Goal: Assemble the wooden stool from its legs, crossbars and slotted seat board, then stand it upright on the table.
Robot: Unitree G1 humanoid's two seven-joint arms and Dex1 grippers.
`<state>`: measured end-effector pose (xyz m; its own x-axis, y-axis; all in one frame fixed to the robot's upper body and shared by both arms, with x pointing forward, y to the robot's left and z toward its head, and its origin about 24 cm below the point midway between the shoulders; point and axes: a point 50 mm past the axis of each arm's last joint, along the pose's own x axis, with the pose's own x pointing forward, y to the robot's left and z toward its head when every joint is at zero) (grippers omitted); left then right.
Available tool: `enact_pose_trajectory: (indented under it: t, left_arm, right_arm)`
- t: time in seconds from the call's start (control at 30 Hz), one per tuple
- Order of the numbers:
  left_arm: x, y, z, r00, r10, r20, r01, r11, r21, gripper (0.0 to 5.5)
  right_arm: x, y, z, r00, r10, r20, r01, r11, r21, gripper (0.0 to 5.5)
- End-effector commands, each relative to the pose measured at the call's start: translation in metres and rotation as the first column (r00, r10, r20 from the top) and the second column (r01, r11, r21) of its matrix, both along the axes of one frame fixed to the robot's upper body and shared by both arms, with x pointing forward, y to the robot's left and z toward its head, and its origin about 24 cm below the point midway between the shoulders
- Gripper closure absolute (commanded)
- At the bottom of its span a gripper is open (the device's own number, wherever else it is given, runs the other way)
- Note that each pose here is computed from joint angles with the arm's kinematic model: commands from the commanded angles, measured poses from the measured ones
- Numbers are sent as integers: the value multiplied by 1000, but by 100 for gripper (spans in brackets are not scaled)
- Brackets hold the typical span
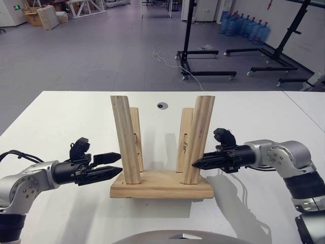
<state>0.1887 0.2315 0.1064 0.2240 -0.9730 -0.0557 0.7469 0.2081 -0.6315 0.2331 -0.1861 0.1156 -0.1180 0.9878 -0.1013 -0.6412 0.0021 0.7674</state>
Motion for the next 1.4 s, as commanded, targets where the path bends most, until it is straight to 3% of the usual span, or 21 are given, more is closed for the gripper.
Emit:
enact_pose_trajectory:
  t: [0.03, 0.33, 0.6, 0.73, 0.83, 0.93, 1.03, 1.23, 1.33, 1.4]
  left_arm:
    - [1, -2, -4, 999, 33, -6, -33, 999, -3, 71]
    - [3, -2, -7, 997, 34, 62, -35, 999, 10, 71]
    - [4, -3, -11, 997, 49, 66, -50, 999, 20, 71]
    - [7, -1, -11, 993, 92, 80, -92, 996, -1, 71]
    - [6, 23, -12, 968, 165, 190, -187, 976, 108, 71]
    - [-5, 33, -14, 954, 27, 298, -133, 930, 341, 71]
    - [-7, 33, -15, 887, -203, 416, -70, 830, 554, 71]
    - [13, 27, -9, 788, -302, 536, -98, 798, 595, 71]
    - [17, 20, -27, 749, -434, 501, -41, 724, 688, 71]
    - [15, 17, -34, 749, -445, 491, -23, 723, 690, 71]
  right_arm:
    - [5, -11, -8, 994, -43, -103, 28, 990, -140, 446]
    - [28, 0, -7, 967, -82, -241, 68, 996, -64, 447]
    - [44, -18, -14, 952, -168, -255, 143, 983, -115, 288]
    - [40, -51, 1, 959, -230, -166, 232, 973, -6, 288]
    - [19, -65, 16, 976, -215, 22, 214, 975, 54, 288]
    - [18, -73, 3, 896, -319, 309, 338, 941, -9, 288]
    - [0, -77, -35, 765, -145, 628, 317, 933, -171, 288]
    - [-29, -50, -62, 707, 50, 705, 136, 970, -204, 288]
    - [-39, -41, -74, 704, 84, 705, 92, 974, -208, 288]
    - [-36, -37, -78, 704, 57, 708, 112, 975, -190, 288]
